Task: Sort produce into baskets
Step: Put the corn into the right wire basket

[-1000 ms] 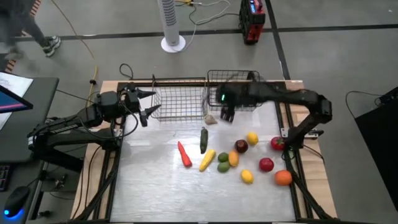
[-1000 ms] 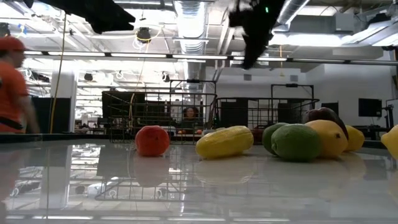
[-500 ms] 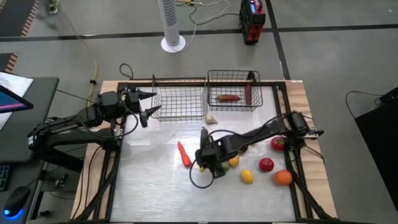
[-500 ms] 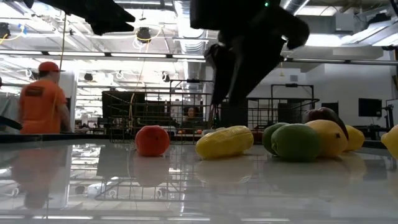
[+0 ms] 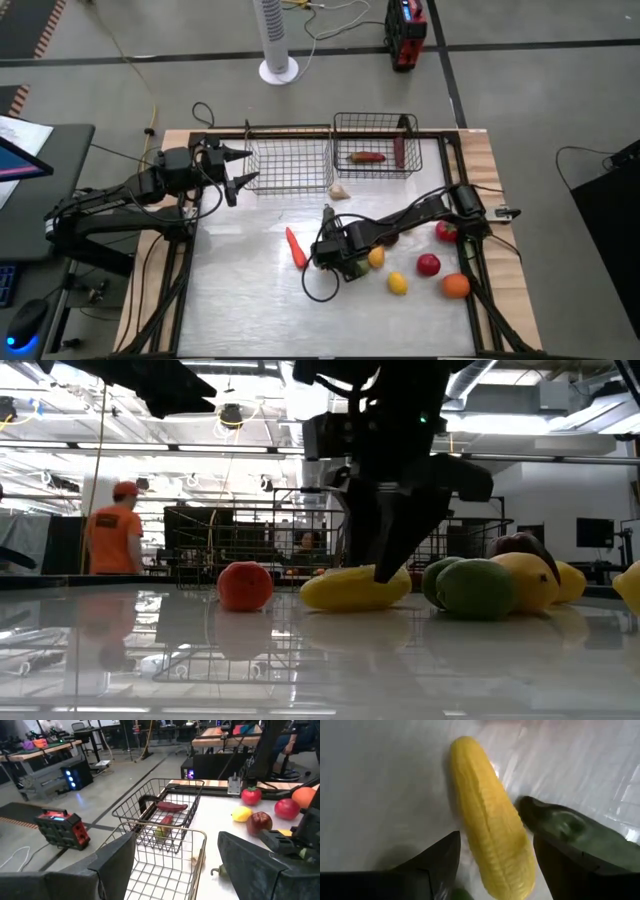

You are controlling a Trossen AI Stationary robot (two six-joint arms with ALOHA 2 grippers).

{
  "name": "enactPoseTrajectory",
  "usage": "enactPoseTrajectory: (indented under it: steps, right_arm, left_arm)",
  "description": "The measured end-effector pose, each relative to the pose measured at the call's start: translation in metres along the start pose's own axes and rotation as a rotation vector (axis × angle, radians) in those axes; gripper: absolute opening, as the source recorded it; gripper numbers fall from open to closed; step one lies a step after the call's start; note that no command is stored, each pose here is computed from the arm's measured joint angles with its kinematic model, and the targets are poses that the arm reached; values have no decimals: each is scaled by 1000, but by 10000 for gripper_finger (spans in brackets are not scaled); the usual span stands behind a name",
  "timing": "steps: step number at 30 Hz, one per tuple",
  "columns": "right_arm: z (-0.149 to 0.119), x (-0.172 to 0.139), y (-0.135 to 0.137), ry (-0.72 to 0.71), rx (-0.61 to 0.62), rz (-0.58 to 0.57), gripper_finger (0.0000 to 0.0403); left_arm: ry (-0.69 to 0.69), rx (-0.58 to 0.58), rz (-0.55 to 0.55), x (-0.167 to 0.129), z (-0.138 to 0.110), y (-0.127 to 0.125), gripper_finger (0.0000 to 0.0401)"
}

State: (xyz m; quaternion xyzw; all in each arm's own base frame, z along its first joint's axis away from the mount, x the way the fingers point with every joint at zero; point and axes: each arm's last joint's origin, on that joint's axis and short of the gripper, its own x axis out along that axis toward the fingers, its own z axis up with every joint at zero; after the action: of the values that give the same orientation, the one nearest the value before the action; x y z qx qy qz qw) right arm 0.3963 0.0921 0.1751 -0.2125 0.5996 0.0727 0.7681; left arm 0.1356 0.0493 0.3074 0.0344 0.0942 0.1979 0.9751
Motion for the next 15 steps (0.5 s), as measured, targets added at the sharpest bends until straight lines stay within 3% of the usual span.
enactPoseTrajectory:
  steps: [15]
  right_arm:
    - [-10,3,-16,31,21,50,126]
  left_arm:
    - [1,3,0,0,0,0,272]
